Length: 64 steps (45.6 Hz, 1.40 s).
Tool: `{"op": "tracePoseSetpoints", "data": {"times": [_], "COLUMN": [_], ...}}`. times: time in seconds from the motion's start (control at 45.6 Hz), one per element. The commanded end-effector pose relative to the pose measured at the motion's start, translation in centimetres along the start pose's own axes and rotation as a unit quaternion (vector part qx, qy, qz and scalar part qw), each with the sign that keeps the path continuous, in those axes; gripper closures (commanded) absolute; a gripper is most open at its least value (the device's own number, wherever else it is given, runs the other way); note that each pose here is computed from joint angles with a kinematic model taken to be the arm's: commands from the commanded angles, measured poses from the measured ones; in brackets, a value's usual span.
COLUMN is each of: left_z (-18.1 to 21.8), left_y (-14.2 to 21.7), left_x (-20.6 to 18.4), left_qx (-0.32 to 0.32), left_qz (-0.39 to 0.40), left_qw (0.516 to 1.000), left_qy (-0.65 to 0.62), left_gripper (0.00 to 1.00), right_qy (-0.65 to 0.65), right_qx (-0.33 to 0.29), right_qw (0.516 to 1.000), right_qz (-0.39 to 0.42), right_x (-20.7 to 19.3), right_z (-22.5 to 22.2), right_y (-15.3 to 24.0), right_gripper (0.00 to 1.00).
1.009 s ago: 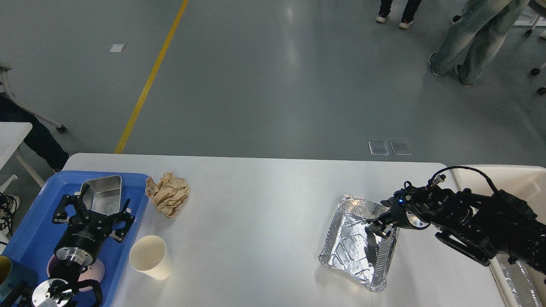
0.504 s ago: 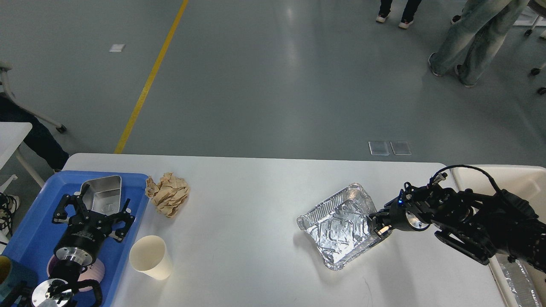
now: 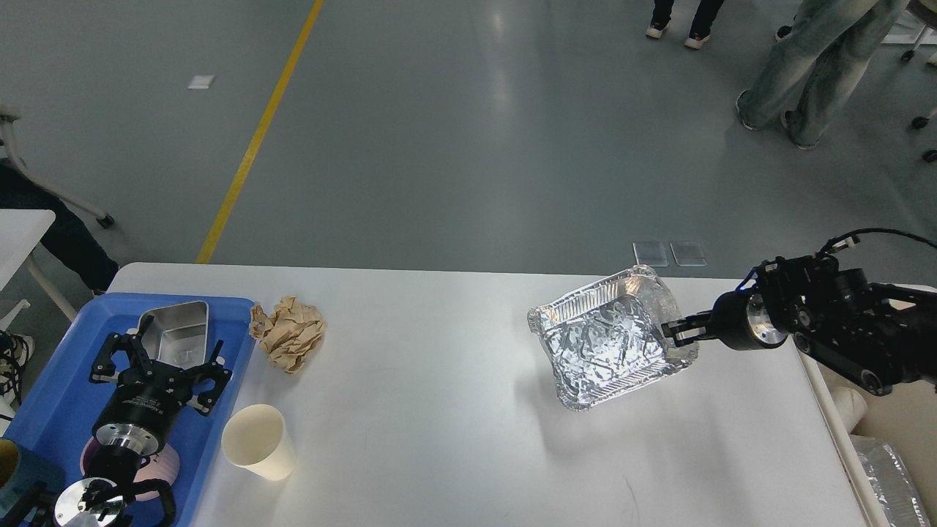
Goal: Tidy desktop
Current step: 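Lift the foil tray with the right gripper and pull it toward the bin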
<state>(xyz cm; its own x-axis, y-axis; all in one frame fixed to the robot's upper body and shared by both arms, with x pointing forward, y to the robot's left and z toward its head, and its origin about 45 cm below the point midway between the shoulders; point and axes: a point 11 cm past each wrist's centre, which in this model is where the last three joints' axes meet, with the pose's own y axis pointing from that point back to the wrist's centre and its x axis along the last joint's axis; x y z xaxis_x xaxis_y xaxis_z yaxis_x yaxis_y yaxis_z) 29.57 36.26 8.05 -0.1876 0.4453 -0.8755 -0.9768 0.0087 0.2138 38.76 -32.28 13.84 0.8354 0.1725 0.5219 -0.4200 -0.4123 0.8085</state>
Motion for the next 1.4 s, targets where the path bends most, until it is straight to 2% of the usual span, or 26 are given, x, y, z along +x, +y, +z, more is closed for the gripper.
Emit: {"op": "tracePoseSetpoints", "data": {"times": [0.0, 0.263, 0.526, 0.636, 0.724, 0.811, 0.943, 1.382], "left_z": [-0.1, -0.7, -0.8, -0.8, -0.8, -0.6, -0.6, -0.3], "left_y": [0.0, -0.2, -0.1, -0.1, -0.1, 0.0, 0.0, 0.1], "left_x": [0.0, -0.2, -0.1, -0.1, 0.0, 0.0, 0.1, 0.2], "left_qx": [0.001, 0.008, 0.011, 0.011, 0.011, 0.01, 0.01, 0.009], "left_qz": [0.001, 0.0, 0.001, 0.001, 0.003, 0.003, 0.004, 0.006], "left_qw": [1.0, 1.0, 1.0, 1.0, 1.0, 1.0, 1.0, 1.0], "left_qy": [0.001, 0.001, 0.0, 0.001, 0.0, -0.002, -0.003, -0.007], "left_gripper": [0.03, 0.03, 0.03, 0.03, 0.03, 0.03, 0.03, 0.03], "right_qy": [-0.068, -0.135, -0.157, -0.156, -0.155, -0.151, -0.136, -0.139], "right_qx": [0.008, 0.028, 0.046, 0.042, 0.05, 0.042, -0.01, -0.03], "right_qw": [0.998, 0.99, 0.986, 0.986, 0.986, 0.988, 0.99, 0.988], "right_qz": [0.007, 0.035, 0.032, 0.034, 0.023, 0.003, -0.023, -0.058], "right_x": [-0.3, -0.4, -0.1, 0.0, 0.3, 0.2, 0.8, 2.7], "right_z": [1.6, 2.3, 1.6, 1.7, 1.1, 0.5, 0.1, -5.2], "right_y": [2.5, 6.9, 13.6, 14.1, 14.0, 12.4, 9.3, 4.2], "right_gripper": [1.0, 1.0, 1.0, 1.0, 1.0, 1.0, 1.0, 1.0]}}
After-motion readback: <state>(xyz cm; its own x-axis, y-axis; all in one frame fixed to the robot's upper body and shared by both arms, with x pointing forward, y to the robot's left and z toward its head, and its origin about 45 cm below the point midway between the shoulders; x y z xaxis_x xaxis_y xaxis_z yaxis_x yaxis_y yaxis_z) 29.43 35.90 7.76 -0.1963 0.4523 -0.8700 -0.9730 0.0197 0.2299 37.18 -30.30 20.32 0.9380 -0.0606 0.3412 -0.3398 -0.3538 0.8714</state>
